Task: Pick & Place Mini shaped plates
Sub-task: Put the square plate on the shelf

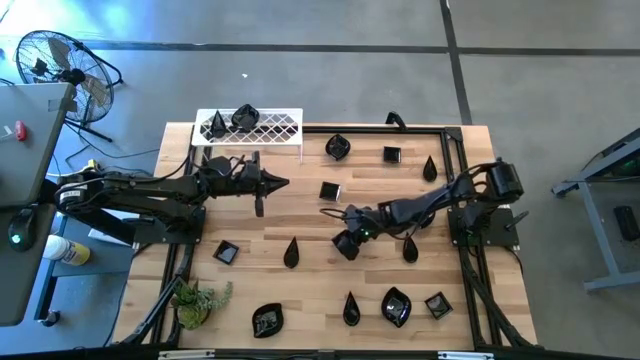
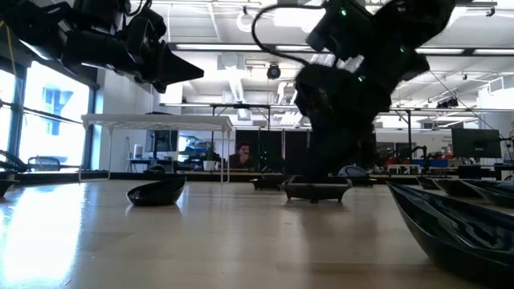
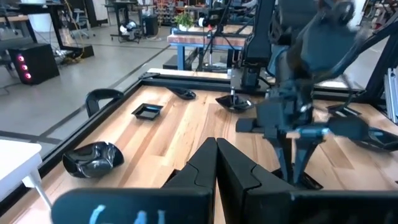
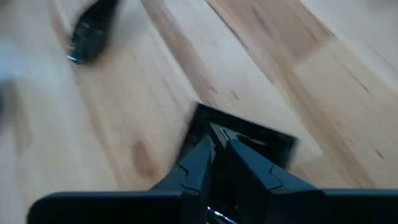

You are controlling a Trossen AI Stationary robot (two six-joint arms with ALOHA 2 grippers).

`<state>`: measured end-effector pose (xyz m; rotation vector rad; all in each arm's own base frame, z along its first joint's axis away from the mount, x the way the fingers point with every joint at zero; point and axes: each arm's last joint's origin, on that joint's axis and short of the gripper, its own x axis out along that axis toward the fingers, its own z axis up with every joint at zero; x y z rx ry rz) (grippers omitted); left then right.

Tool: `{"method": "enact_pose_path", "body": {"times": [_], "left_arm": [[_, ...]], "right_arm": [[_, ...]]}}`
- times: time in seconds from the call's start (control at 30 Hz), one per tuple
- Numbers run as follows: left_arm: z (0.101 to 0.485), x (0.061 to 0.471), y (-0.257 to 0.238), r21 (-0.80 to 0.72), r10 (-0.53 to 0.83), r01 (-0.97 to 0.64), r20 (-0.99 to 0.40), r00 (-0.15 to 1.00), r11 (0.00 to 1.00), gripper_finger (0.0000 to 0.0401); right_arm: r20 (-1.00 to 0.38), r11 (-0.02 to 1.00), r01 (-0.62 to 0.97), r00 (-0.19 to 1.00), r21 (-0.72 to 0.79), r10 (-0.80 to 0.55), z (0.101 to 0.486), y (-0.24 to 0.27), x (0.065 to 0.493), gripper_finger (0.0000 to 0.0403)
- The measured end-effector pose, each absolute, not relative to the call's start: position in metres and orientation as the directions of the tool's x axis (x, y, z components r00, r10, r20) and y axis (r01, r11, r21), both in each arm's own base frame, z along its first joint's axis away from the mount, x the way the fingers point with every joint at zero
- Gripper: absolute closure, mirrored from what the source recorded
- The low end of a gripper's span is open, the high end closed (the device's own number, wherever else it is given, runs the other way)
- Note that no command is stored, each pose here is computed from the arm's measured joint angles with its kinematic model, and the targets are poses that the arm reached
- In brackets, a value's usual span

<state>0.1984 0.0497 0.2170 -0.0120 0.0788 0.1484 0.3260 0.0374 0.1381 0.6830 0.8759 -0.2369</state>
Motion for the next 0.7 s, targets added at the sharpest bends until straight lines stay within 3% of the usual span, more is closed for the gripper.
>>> {"method": "enact_pose_path", "body": {"times": [0.27,0.43,0.7], "left_arm": [[0.217,0.198,0.05,-0.007,0.148,-0.149,-0.083,0.986,0.989,0.04],[0.217,0.198,0.05,-0.007,0.148,-0.149,-0.085,0.985,0.989,0.04],[0.214,0.198,0.05,-0.01,0.149,-0.151,-0.111,0.983,0.988,0.04]], "right_arm": [[-0.905,0.793,0.574,0.419,0.203,-0.072,0.153,0.041,0.322,0.0307],[-0.889,0.758,0.601,0.455,0.254,-0.062,0.144,0.041,0.319,0.031],[-0.863,0.754,0.576,0.504,0.317,-0.022,0.135,0.041,0.316,0.0351]]}}
